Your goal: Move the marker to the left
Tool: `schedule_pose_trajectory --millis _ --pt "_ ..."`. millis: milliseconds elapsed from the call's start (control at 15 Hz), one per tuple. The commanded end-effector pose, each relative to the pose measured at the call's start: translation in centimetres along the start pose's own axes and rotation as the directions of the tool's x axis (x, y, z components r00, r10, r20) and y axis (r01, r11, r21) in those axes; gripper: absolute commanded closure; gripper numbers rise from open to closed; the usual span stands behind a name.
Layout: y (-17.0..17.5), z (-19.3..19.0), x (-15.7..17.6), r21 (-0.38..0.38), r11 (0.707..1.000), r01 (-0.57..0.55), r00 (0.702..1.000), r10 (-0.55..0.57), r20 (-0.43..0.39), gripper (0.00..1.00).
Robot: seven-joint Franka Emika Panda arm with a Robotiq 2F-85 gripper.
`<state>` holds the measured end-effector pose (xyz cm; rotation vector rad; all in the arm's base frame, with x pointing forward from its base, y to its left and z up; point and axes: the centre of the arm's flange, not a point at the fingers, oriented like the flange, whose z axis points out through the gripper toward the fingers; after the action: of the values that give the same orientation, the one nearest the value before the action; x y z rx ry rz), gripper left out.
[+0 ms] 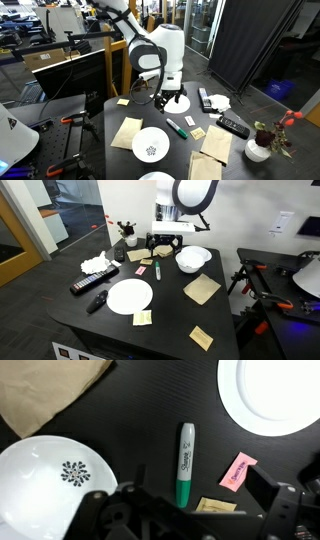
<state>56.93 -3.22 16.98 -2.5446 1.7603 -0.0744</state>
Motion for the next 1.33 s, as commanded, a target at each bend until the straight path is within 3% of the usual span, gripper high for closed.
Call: schedule_pose_trajectory --millis 0,600,1267 --pt "-0.6 1.0 1.1 0.004 1.0 -0.018 0.999 0.019 -0.043 0.0" --pt "-0.8 3.7 2.7 -0.021 1.0 -0.01 0.998 0.009 -0.07 0.0" --pt "-0.5 3.8 3.6 -0.053 0.998 -0.031 0.999 0.028 -0.043 0.0"
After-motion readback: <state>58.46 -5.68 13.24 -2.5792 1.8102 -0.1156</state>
